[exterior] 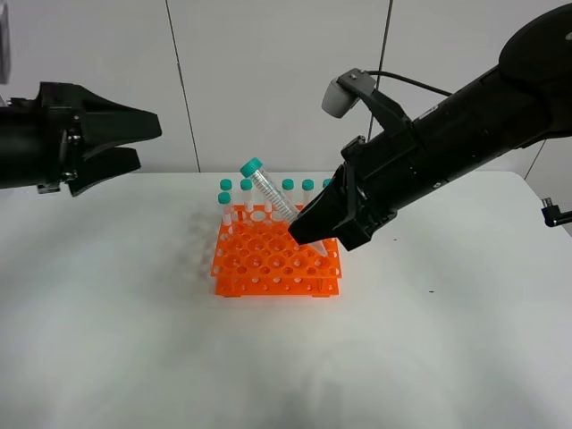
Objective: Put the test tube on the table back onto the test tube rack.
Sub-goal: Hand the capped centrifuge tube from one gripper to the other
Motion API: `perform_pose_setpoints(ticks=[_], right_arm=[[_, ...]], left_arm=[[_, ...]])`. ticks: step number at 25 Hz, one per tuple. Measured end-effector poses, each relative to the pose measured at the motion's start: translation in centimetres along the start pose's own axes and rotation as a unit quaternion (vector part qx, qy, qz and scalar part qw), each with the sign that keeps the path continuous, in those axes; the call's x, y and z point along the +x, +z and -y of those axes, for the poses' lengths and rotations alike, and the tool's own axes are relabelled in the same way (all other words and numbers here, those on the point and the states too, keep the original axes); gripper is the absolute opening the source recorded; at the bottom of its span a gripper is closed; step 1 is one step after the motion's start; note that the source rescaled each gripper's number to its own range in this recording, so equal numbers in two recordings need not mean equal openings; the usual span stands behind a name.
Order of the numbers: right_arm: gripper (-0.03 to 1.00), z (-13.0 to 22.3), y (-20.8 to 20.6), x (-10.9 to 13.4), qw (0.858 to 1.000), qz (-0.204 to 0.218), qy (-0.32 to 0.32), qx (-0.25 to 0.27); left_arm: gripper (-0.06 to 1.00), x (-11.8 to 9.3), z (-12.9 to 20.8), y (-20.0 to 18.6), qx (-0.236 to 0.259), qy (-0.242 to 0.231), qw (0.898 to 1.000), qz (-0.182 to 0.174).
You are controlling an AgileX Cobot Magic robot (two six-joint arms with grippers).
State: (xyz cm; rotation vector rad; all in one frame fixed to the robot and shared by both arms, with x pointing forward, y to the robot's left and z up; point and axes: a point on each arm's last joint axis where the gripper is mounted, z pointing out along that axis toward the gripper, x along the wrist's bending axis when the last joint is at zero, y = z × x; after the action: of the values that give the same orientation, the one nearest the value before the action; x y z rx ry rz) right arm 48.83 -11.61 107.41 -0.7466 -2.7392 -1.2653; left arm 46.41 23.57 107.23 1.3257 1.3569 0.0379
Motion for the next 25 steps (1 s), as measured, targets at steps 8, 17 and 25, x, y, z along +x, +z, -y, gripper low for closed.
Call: perform_pose_setpoints(ticks=[8,17,25], right_arm=[[0.02,-0.1,0.0,-0.2,1.000,0.007,0.001,-0.006],[0.02,-0.2,0.0,-0.3,1.000,0.018,0.005,-0.013],[0.02,-0.3,0.0,-0.4,1.000,0.023,0.011,-0.017]], left_arm=[[0.97,1.1,0.1,2.5,0.007,-0.047,0.997,0.061],[0.97,-0.7,2.2,4.9,0.053,-0.020,0.996,0.063],[0.97,-2.8,1.7,6.0,0.037,0.016,0.998,0.045]])
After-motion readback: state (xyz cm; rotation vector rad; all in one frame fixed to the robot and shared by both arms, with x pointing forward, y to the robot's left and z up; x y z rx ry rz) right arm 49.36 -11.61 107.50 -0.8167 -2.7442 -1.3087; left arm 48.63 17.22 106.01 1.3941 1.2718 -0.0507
